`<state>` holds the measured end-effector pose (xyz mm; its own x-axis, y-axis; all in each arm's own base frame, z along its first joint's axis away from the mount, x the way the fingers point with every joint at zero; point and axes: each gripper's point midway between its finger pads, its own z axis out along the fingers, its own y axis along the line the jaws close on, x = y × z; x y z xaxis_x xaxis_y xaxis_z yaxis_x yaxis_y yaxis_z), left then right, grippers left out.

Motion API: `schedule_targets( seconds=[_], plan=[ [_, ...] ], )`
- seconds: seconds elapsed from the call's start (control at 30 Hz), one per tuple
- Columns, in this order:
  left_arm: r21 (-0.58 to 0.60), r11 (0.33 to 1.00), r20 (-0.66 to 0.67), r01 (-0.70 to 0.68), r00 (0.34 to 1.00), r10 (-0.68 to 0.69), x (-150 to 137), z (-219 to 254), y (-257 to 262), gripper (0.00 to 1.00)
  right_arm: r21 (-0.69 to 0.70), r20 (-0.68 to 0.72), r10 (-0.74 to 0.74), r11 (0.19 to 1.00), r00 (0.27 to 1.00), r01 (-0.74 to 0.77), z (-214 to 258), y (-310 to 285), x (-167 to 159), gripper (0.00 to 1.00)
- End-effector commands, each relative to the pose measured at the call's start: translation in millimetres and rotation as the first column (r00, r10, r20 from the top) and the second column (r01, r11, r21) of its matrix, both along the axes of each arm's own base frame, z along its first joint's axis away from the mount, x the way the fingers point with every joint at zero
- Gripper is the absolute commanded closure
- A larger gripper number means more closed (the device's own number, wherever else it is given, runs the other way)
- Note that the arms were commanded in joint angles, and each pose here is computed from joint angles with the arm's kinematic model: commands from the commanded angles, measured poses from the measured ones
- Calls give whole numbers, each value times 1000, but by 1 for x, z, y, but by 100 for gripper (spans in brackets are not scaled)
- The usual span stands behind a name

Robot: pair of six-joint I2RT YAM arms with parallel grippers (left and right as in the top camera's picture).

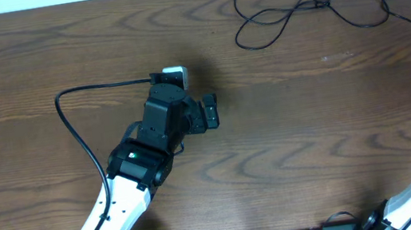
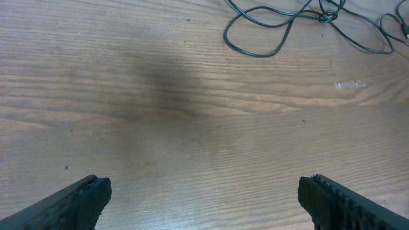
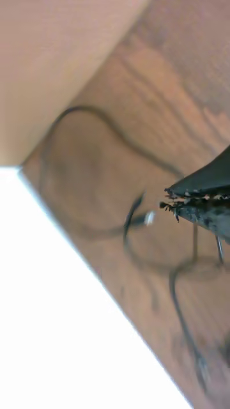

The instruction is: Untangle cables

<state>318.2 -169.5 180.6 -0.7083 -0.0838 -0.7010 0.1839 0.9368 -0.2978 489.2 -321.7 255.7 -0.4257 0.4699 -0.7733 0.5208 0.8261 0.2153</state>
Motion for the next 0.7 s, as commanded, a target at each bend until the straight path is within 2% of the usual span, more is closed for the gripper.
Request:
schedule_targets(
  seconds=[0.0,0.13,0.23,0.3,0.53,0.67],
  plan=[
    [10,1000,3,-10,1000,10,2,0,2,0,-101,179,127,989,976,-110,112,49,-14,95],
    [10,1000,3,-10,1000,10,2,0,2,0,-155,292,250,965,923,-212,178,101,-33,90],
    [10,1000,3,-10,1000,10,2,0,2,0,-238,382,337,935,861,-261,241,152,-65,87],
    [10,1000,3,-10,1000,10,2,0,2,0,-278,414,373,920,830,-275,266,177,-82,85],
    [10,1000,3,-10,1000,10,2,0,2,0,-352,471,501,862,727,-366,313,263,-141,79],
    [10,1000,3,-10,1000,10,2,0,2,0,-405,509,568,821,646,-403,331,304,-183,70]
  ],
)
